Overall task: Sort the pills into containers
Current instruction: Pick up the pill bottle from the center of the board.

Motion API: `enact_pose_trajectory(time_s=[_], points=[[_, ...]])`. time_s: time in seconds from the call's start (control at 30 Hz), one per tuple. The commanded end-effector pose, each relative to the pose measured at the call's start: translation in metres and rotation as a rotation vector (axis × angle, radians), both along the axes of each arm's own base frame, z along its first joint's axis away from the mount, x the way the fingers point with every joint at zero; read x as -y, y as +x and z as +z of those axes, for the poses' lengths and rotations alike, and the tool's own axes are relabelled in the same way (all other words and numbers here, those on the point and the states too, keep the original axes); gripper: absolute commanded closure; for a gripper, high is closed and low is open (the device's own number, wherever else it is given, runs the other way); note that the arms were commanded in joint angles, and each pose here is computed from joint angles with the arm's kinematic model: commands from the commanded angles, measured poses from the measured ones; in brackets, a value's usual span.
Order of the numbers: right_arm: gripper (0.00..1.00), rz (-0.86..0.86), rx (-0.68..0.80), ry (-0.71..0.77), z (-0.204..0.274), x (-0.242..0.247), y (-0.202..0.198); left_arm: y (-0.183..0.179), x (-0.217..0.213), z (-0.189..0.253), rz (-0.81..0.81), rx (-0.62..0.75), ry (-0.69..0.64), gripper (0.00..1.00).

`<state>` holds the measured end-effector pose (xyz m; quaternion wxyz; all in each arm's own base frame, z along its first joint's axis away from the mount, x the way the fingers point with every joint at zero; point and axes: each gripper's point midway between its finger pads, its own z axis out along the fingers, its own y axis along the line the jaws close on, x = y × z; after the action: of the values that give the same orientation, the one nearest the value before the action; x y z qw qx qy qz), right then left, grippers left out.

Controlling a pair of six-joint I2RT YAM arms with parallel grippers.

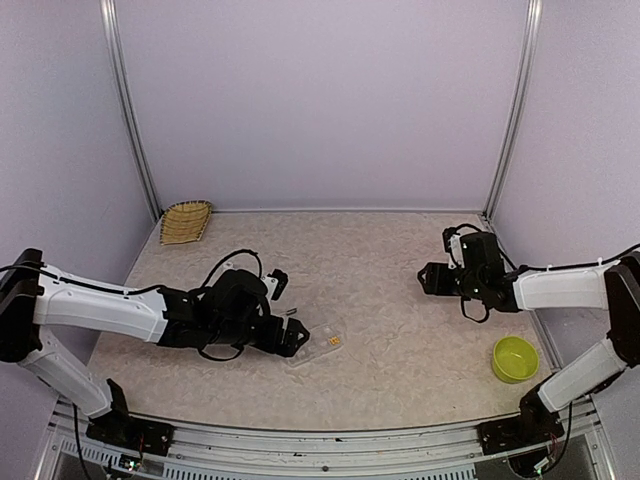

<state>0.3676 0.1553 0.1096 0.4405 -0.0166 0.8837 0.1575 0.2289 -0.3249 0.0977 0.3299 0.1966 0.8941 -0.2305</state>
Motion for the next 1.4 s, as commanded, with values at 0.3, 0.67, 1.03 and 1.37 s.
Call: enact_pose_trajectory(time_s=[0.3, 0.67, 1.03, 1.37], points=[[0.34, -0.029, -0.011, -0.056, -0.014, 0.006, 0.030, -0.010, 0.026, 0.000, -0.060, -0.001, -0.021, 0.01], [0.32, -0.113, -0.032, -0.150, -0.031, 0.021, 0.048, -0.011, 0.028, 0.003, -0.059, 0.007, -0.028, 0.01], [0.42, -0.141, -0.032, -0.210, -0.044, 0.026, 0.060, -0.011, 0.028, 0.003, -0.059, 0.008, -0.024, 0.01], [0.53, -0.153, -0.018, -0.249, -0.047, 0.029, 0.068, -0.009, 0.032, 0.002, -0.067, 0.009, -0.022, 0.01]])
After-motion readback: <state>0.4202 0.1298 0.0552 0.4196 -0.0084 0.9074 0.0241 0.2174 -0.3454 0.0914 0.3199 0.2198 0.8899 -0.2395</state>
